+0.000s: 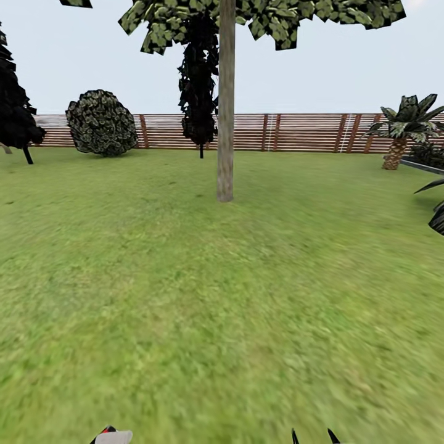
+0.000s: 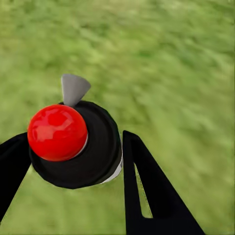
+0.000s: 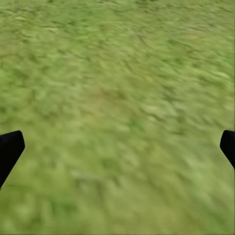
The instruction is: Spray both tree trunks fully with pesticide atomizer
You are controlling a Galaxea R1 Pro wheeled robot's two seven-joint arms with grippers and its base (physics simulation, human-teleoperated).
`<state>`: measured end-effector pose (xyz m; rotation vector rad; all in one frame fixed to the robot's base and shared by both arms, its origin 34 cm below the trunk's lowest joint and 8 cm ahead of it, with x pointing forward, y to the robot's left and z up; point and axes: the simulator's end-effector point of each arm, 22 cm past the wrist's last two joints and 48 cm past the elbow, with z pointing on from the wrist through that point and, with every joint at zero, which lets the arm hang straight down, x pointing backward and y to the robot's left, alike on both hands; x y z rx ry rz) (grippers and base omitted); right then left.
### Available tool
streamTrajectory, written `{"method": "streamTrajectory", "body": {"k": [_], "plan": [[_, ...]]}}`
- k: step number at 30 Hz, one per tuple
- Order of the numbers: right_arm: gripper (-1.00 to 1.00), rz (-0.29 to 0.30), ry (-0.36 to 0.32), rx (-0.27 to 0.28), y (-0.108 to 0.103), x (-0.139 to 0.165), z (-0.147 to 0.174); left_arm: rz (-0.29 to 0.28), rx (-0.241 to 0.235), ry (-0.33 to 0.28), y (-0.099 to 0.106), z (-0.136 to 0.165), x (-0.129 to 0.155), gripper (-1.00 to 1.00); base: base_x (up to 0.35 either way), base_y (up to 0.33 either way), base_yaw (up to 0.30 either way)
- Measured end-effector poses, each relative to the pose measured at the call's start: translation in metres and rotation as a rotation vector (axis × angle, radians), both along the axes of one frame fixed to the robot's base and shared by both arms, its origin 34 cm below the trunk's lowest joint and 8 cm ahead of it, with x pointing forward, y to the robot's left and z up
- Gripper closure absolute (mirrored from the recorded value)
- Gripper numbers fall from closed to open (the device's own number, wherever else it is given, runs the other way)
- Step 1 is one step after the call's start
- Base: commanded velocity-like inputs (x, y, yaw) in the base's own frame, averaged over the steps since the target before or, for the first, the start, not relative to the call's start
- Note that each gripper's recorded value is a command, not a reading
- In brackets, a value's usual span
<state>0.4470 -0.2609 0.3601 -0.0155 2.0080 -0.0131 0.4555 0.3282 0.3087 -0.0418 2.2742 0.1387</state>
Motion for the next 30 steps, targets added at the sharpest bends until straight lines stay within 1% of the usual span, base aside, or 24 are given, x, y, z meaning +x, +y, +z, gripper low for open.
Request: {"method": "streamTrajectory", "body": {"k": [30], "plan": [[-1.00,0.001,-0.002,0.000,0.0004,0.0006,0.0006,0.000,0.000,0.000,0.0000,0.0000,0.0000,1.00,0.340,0.000,0.000]]}}
